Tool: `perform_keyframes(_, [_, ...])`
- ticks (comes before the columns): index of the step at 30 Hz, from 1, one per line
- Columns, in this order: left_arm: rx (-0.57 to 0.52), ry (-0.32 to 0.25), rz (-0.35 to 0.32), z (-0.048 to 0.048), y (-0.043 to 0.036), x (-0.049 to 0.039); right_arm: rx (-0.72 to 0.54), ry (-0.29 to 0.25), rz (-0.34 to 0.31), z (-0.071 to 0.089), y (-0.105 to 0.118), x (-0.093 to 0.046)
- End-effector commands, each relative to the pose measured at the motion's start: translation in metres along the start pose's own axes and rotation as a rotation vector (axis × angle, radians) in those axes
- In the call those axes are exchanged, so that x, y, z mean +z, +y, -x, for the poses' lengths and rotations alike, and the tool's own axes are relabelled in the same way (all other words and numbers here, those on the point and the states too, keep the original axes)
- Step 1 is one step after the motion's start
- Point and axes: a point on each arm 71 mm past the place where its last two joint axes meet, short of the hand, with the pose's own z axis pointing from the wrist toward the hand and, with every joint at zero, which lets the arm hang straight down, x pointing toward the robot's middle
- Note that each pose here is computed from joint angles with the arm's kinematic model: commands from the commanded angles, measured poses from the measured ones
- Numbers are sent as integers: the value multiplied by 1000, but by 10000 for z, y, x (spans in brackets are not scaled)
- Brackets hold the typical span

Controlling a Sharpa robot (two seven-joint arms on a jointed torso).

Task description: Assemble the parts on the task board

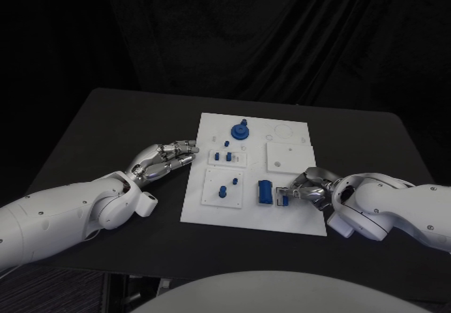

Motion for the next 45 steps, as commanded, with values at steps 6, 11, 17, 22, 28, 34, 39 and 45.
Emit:
perform_keyframes(6, [-16, 12, -81, -23, -50, 6, -15, 39, -9, -40, 15, 18])
perform_keyframes(11, [-17, 13, -80, -25, -48, 10, -16, 39, -5, -43, 24, 22])
perform_keyframes(17, [-18, 15, -78, -26, -45, 12, -38, 24, 12, -37, 41, 24])
perform_keyframes(22, [-19, 16, -76, -28, -40, 14, -66, 20, 18, -40, 52, 25])
perform_keyframes(28, [-22, 18, -73, -33, -29, 11, -95, 1, 38, -28, 67, 24])
perform_keyframes(34, [-23, 18, -69, -34, -19, 7, -114, -48, 87, 7, 99, 16])
perform_keyframes(39, [-25, 19, -67, -36, -11, 4, -121, -70, 113, 21, 116, 6])
perform_keyframes(45, [-26, 19, -64, -36, -3, -2, -123, -80, 126, 26, 124, -4])
